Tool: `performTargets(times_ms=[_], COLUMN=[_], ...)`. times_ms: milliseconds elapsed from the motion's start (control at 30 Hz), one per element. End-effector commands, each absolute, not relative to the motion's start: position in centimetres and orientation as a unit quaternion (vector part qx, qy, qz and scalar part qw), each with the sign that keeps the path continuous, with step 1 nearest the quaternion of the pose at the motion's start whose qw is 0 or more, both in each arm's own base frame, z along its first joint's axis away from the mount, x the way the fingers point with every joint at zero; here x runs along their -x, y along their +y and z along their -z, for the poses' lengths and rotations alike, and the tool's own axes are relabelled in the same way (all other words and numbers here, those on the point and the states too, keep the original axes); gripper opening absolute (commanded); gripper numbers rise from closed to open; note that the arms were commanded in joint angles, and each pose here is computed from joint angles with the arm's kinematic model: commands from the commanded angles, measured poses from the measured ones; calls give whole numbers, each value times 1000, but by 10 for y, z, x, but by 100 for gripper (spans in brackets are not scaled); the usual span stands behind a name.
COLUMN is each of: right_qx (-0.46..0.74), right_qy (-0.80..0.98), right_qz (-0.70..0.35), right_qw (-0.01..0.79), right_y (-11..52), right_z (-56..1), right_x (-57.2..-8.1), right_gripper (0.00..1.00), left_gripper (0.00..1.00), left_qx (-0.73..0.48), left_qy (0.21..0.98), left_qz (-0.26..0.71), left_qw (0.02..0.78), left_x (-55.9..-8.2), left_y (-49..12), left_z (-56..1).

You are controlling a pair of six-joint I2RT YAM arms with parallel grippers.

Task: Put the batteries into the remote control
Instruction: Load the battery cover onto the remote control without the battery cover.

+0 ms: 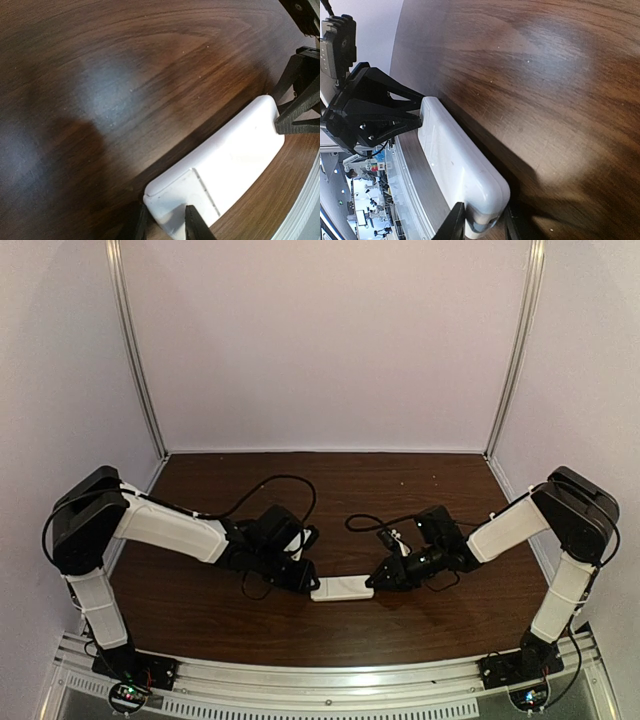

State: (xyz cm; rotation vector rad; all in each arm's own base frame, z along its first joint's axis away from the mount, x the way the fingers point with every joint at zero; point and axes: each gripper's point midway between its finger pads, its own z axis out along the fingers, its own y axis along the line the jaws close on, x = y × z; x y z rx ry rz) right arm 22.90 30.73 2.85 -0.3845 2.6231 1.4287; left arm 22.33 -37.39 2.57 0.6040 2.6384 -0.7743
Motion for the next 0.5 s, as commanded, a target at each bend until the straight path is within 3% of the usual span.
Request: performTargets(times_ms=[0,467], right_qx=[107,110], right_qy=[889,883], right_qz=[-444,-456], right_qw=[27,21], right_y=[293,298], right_z=[-4,-4], right_x=[-212,-208], right_gripper=[28,17], left_gripper=[27,18], left_qx=[-232,-240], left_qy=[927,923], left_qz=[260,281], left_qw=[138,108], left_x=[-208,-194], left_y=[-379,-395], left_z=[-11,2])
